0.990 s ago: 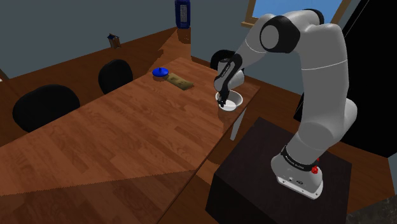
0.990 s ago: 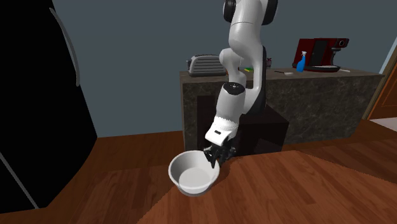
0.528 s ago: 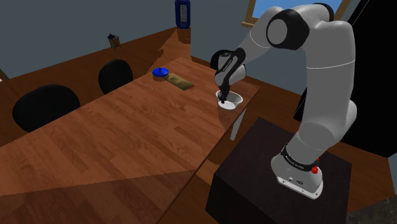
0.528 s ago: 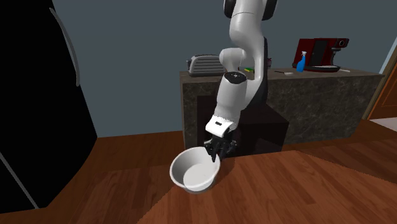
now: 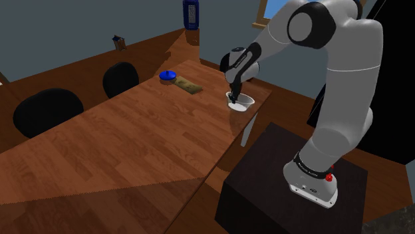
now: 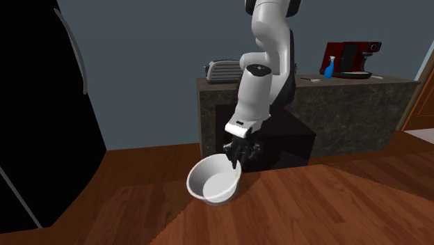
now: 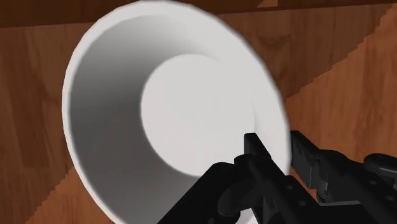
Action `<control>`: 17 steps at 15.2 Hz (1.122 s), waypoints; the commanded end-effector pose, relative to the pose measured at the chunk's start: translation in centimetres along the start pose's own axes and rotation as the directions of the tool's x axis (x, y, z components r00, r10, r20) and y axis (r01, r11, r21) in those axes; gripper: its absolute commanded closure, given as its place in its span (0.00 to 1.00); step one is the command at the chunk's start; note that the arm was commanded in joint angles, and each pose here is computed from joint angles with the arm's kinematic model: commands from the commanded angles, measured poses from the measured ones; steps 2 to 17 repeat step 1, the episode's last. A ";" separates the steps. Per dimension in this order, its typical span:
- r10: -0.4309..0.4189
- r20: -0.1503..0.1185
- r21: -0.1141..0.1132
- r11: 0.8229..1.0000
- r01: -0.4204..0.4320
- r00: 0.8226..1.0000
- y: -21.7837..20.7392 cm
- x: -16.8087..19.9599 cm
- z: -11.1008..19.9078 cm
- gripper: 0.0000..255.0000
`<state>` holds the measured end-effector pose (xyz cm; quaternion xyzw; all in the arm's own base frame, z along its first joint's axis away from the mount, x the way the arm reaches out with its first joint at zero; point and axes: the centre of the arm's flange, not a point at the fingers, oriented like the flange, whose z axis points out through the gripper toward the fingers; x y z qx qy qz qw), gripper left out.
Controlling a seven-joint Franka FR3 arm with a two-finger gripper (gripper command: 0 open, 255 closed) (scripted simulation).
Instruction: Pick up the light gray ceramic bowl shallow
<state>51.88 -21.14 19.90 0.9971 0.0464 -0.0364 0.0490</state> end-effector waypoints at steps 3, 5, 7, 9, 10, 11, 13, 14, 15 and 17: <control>0.000 0.000 0.000 1.000 0.000 1.000 0.1 -0.1 -0.4 1.00; 0.000 0.000 0.000 1.000 0.000 1.000 0.1 -0.1 -0.4 1.00; 0.000 0.000 0.000 1.000 0.000 1.000 0.1 -0.1 -0.4 1.00; 0.000 0.000 0.000 1.000 0.000 1.000 0.1 -0.1 -0.4 1.00; 0.000 0.000 0.000 1.000 0.000 1.000 0.1 -0.1 -0.4 1.00; 0.000 0.000 0.000 1.000 0.000 1.000 0.1 -0.1 -0.4 1.00; 0.000 0.000 0.000 1.000 0.000 1.000 0.1 -0.1 -0.4 1.00; 0.000 0.000 0.000 1.000 0.000 1.000 0.1 -0.1 -0.4 1.00; 0.000 0.000 0.000 1.000 0.000 1.000 0.1 -0.1 -0.4 1.00; 0.000 0.000 0.000 1.000 0.000 1.000 0.1 -0.1 -0.4 1.00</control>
